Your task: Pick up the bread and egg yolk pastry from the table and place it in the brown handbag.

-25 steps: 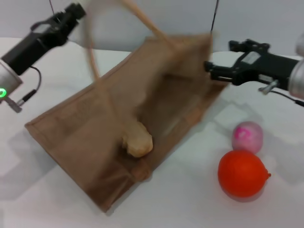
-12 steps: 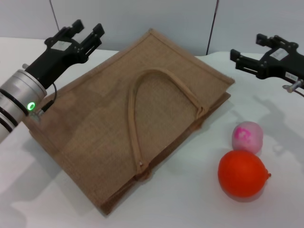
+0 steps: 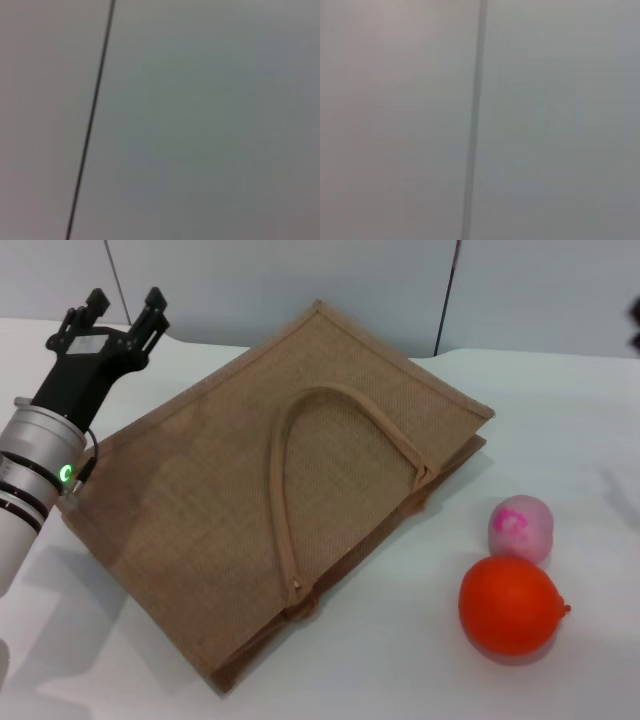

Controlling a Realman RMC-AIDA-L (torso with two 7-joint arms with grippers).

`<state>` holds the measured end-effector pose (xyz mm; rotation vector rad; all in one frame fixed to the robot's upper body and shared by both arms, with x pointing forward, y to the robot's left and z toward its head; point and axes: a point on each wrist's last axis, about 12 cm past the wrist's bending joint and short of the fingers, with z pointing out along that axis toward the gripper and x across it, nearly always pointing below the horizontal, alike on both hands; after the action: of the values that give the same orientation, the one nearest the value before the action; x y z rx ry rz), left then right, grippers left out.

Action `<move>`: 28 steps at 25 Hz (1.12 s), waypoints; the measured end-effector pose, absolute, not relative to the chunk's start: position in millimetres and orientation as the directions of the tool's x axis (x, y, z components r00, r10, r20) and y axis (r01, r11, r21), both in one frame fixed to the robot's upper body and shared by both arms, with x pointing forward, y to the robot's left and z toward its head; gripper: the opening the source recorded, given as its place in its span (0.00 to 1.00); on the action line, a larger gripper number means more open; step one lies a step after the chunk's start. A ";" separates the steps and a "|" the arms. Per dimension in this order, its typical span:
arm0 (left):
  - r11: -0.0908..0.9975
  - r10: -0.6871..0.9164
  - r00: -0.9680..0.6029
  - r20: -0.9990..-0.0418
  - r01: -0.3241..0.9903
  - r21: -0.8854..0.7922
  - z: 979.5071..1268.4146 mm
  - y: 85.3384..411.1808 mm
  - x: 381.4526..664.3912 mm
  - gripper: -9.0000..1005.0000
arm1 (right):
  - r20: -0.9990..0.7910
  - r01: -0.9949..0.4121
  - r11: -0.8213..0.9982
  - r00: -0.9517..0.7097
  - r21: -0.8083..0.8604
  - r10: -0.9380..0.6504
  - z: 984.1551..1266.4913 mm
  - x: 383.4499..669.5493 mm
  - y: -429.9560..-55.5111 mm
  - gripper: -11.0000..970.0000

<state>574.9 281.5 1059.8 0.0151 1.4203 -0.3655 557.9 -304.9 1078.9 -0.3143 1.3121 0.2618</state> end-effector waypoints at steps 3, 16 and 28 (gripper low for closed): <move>0.946 -0.261 0.109 -0.959 0.229 -0.231 1058.3 283.6 572.8 0.80 | -0.949 -0.296 0.954 0.310 -0.048 0.049 1075.9 545.3 -315.3 0.91; 0.938 -0.310 0.123 -0.943 0.199 -0.282 1055.3 285.6 565.4 0.79 | -0.939 -0.282 0.959 0.322 0.029 0.123 1075.2 538.1 -323.0 0.91; 0.936 -0.317 0.150 -0.937 0.211 -0.283 1058.1 285.2 563.6 0.79 | -0.949 -0.300 0.953 0.284 0.046 0.135 1073.9 544.8 -319.3 0.91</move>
<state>563.6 285.2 1058.1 -0.0915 1.3693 -0.3802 544.8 -319.3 1073.9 -0.1521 1.2508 0.2925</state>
